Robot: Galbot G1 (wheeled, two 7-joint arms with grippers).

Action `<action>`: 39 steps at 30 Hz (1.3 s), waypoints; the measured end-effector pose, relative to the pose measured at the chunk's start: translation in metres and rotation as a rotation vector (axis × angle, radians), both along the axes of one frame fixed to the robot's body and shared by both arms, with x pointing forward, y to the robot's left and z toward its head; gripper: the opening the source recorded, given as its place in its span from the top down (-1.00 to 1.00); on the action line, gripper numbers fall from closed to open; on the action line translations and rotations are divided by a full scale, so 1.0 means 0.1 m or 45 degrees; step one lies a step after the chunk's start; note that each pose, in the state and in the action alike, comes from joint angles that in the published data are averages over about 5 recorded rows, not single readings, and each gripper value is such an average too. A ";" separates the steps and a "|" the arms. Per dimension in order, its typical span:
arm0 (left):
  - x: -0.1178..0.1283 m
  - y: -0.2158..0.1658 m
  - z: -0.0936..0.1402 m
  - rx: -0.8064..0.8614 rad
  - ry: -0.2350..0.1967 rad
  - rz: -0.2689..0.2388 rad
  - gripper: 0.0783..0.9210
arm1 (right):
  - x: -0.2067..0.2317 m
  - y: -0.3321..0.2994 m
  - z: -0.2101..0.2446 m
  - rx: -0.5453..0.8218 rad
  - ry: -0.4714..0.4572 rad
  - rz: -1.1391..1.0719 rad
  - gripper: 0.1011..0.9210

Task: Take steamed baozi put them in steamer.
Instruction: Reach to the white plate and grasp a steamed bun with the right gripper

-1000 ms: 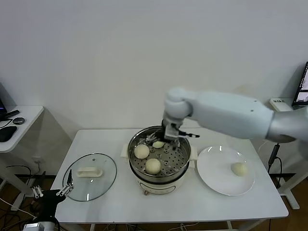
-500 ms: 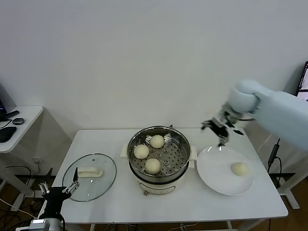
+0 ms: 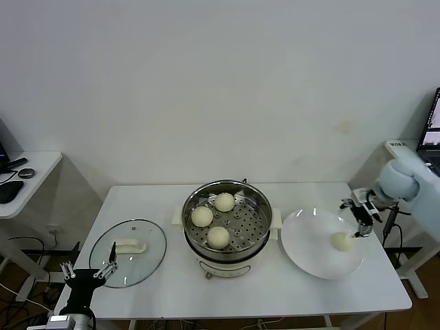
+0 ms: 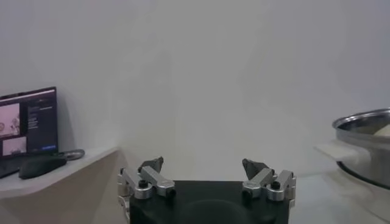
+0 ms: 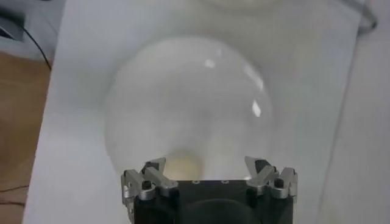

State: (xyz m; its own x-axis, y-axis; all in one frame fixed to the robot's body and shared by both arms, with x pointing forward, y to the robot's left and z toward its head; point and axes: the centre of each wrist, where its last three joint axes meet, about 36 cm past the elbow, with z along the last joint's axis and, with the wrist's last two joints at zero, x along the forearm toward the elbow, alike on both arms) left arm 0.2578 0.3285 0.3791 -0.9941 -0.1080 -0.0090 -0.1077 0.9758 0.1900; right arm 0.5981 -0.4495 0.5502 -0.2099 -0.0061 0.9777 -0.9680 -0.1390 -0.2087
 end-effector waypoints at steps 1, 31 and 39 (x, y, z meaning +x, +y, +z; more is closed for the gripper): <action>0.00 -0.01 0.00 0.000 0.001 0.000 -0.77 | 0.00 -0.03 -0.06 -0.006 0.001 -0.012 -0.76; -0.02 -0.02 -0.01 0.005 0.012 0.008 -0.77 | 0.18 -0.01 -0.99 -0.034 0.013 -0.133 -0.21; -0.02 -0.02 0.00 0.005 0.009 0.006 -0.77 | 0.19 -0.02 -0.92 -0.031 0.002 -0.144 0.26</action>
